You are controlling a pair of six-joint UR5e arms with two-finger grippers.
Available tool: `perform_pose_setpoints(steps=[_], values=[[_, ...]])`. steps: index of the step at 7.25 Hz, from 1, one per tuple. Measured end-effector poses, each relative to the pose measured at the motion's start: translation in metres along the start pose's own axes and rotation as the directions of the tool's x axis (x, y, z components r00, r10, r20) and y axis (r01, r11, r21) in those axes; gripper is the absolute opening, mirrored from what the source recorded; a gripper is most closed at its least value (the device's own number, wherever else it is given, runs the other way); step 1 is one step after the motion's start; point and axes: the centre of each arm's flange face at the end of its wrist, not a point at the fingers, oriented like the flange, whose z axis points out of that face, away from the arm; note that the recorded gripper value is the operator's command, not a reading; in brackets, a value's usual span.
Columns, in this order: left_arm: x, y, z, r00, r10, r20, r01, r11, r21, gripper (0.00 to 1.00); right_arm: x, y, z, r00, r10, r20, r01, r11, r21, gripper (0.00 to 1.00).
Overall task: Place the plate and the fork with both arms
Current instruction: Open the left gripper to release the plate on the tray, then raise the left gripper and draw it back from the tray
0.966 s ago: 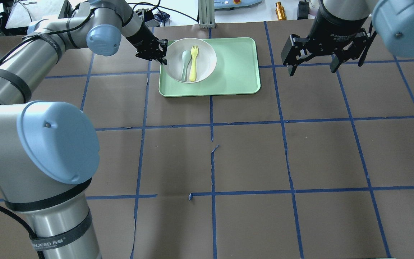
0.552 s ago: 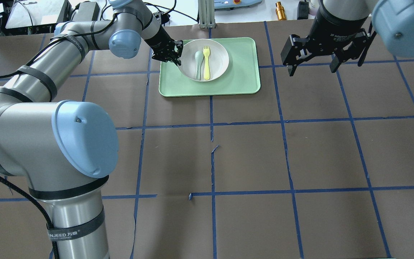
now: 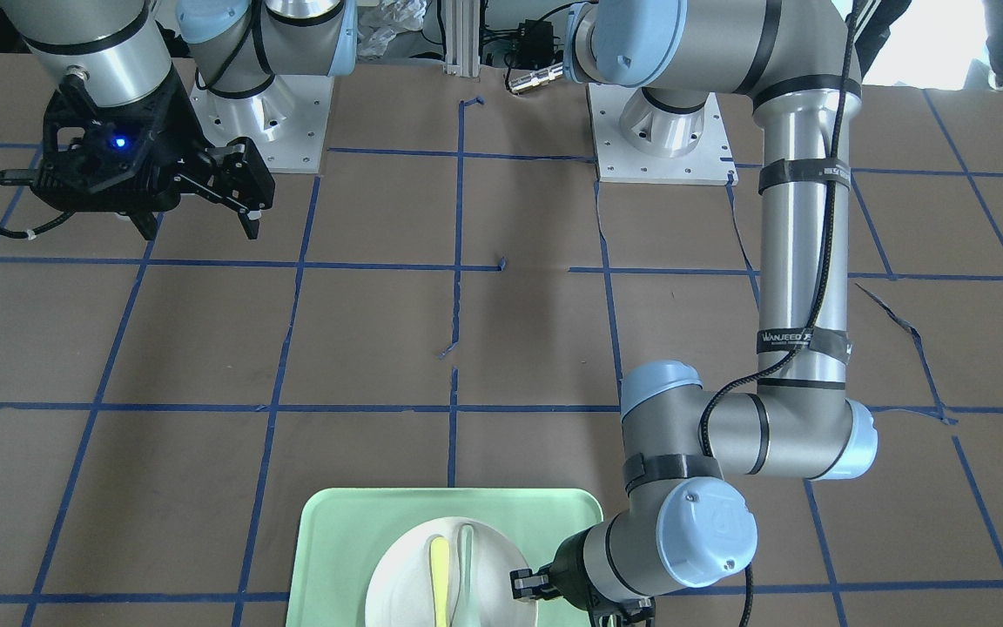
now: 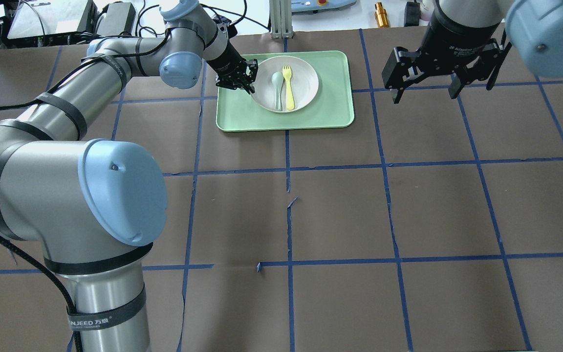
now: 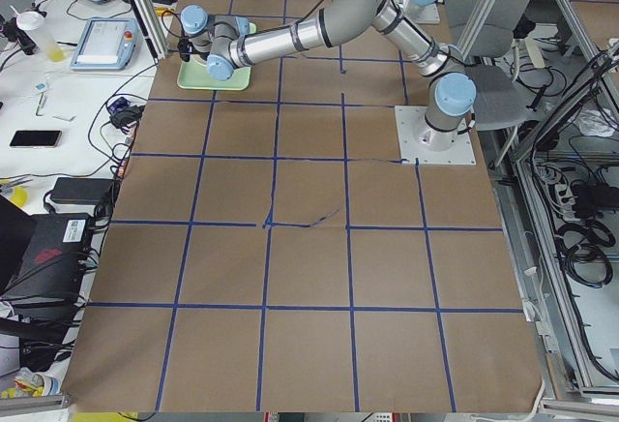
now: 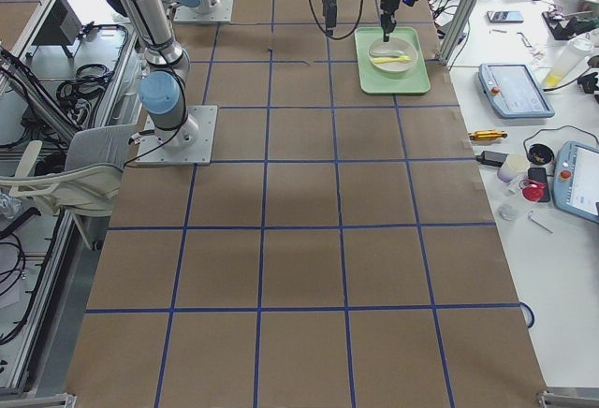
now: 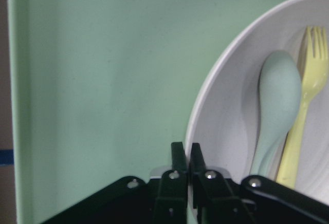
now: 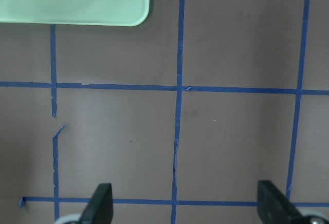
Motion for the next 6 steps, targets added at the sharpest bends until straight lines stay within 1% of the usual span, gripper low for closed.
perform_pose_setpoints(steps=[1, 2, 3, 4, 5, 6], values=[[-0.008, 0.017, 0.000, 1.000, 0.017, -0.010, -0.016, 0.998, 0.067, 1.00, 0.000, 0.000, 0.000, 1.000, 0.000, 0.000, 0.000, 1.000, 0.000, 1.00], [-0.020, 0.035, -0.013, 1.000, 0.023, -0.010, -0.021, 0.992, 0.124, 1.00, 0.000, 0.000, 0.000, 1.000, 0.000, 0.000, 0.000, 1.000, 0.000, 1.00], [-0.033, 0.049, -0.039, 1.000, 0.007, 0.025, -0.011, 0.987, 0.159, 1.00, 0.000, 0.000, 0.000, 1.000, -0.001, 0.000, 0.001, 1.000, 0.000, 1.00], [-0.042, 0.063, -0.069, 0.995, -0.019, 0.102, 0.002, 0.987, 0.163, 1.00, 0.000, 0.000, 0.000, 1.000, -0.001, 0.000, 0.001, 1.000, 0.000, 1.00], [-0.046, 0.081, -0.098, 0.982, -0.038, 0.187, 0.011, 0.990, 0.143, 1.00, 0.000, 0.000, 0.000, 1.000, -0.001, 0.000, 0.001, 1.000, 0.000, 1.00], [-0.048, 0.103, -0.127, 0.963, -0.048, 0.266, 0.016, 0.993, 0.120, 1.00, 0.000, 0.000, 0.000, 1.000, -0.001, 0.000, 0.001, 1.000, 0.000, 1.00]])
